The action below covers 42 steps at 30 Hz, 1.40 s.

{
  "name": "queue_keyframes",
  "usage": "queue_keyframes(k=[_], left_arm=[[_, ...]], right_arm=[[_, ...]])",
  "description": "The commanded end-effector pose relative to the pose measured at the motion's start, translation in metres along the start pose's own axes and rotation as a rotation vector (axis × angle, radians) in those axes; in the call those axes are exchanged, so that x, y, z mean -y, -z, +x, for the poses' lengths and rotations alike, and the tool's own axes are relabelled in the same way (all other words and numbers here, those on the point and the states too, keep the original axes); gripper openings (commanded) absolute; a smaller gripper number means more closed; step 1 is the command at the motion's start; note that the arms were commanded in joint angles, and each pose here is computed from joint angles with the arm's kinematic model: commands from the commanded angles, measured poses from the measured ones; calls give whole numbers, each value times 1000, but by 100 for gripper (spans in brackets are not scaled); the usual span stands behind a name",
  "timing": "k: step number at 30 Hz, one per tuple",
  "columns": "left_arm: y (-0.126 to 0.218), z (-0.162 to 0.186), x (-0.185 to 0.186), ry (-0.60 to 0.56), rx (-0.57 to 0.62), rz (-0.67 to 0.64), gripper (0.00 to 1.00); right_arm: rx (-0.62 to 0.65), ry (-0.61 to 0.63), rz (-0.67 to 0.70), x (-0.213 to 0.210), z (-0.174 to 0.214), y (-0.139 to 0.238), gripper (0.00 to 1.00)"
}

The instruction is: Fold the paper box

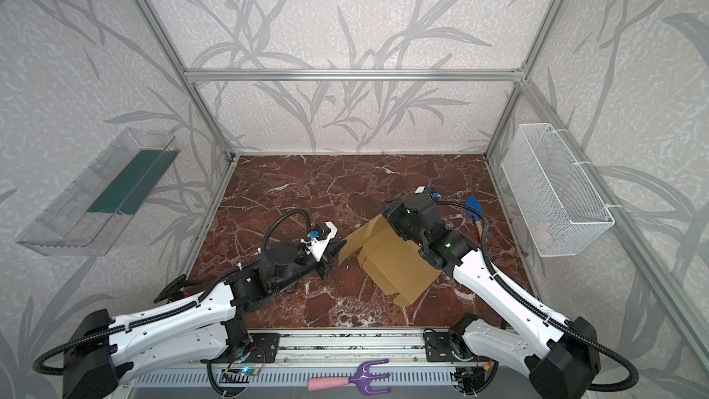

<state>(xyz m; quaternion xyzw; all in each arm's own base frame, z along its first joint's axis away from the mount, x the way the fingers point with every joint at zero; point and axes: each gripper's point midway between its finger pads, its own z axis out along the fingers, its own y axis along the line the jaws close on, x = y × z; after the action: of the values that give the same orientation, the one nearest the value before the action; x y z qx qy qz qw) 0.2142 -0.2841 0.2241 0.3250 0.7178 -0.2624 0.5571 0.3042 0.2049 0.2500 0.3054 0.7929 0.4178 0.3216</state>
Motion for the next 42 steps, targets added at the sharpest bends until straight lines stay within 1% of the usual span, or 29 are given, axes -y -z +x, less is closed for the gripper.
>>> queue_keyframes(k=[1,4,7,19,27,32,42], left_arm=[[1,-1,-1,-29,10,-11,0],[0,-1,-2,-29,7,-19,0],[-1,0,-2,-29,4,-28,0],[-6,5,-3,-21,-19,-38,0],[-8,9,0,-15,-33,-28,0],[-9,10,0,-16,-37,-28,0],[-12,11,-2,6,-42,-42,0]], right_arm=[[22,-3,-12,-1,-3,-3,45],[27,-4,-8,3,-3,-4,41],[32,-5,-4,8,-2,-4,33],[39,-34,7,30,2,-11,29],[53,-31,-9,29,0,-15,21],[57,-29,-23,29,0,-17,19],[70,-47,-46,36,1,-20,8]])
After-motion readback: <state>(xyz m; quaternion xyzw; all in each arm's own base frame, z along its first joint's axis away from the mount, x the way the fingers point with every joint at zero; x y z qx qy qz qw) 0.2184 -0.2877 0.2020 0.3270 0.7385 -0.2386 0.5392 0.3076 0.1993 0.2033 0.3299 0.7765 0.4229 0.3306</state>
